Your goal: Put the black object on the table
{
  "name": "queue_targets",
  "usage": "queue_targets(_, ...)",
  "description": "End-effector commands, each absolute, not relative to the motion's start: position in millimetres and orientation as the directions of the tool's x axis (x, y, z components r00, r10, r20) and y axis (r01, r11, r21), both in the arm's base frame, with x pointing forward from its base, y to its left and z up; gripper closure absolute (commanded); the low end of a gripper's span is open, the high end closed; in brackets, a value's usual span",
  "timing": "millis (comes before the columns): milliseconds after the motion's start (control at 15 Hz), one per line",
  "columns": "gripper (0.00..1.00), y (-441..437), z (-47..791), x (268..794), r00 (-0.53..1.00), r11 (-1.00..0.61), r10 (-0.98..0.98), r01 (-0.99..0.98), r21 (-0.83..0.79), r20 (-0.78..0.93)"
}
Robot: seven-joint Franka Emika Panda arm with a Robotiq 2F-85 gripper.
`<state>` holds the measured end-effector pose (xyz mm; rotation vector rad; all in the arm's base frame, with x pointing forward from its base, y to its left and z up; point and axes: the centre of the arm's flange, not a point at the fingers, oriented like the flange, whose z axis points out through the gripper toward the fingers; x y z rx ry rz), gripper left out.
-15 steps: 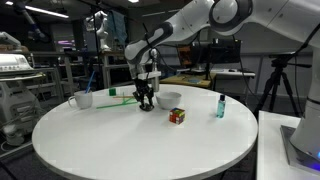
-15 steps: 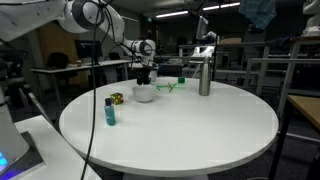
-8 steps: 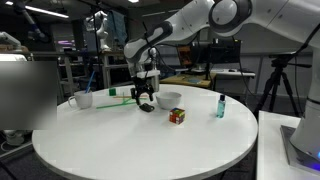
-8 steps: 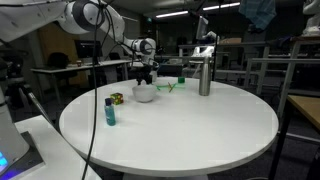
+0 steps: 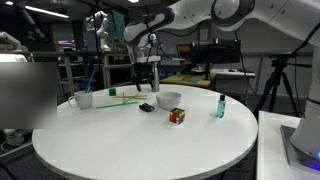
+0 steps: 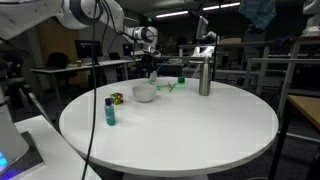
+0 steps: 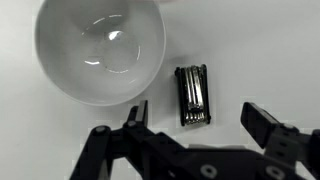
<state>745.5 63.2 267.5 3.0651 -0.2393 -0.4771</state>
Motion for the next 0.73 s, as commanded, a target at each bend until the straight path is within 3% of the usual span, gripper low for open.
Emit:
queue_targets(0,0.00,47.2,336.7,738.7,0.924,-0.976,-0.215,-0.216,0.034,-0.317)
queue_targets(400,0.00,32.5,419.9,708.9,0.921,-0.958,-0.271,-0.287,-0.018,-0.279)
queue_targets(467,0.00,36.3,398.0,729.3,0.926,-0.964,-0.256,-0.265,0.006,-0.276)
queue_targets(667,0.00,35.4,419.4,725.6,0.932,-0.964,-0.257,-0.267,-0.005,-0.254)
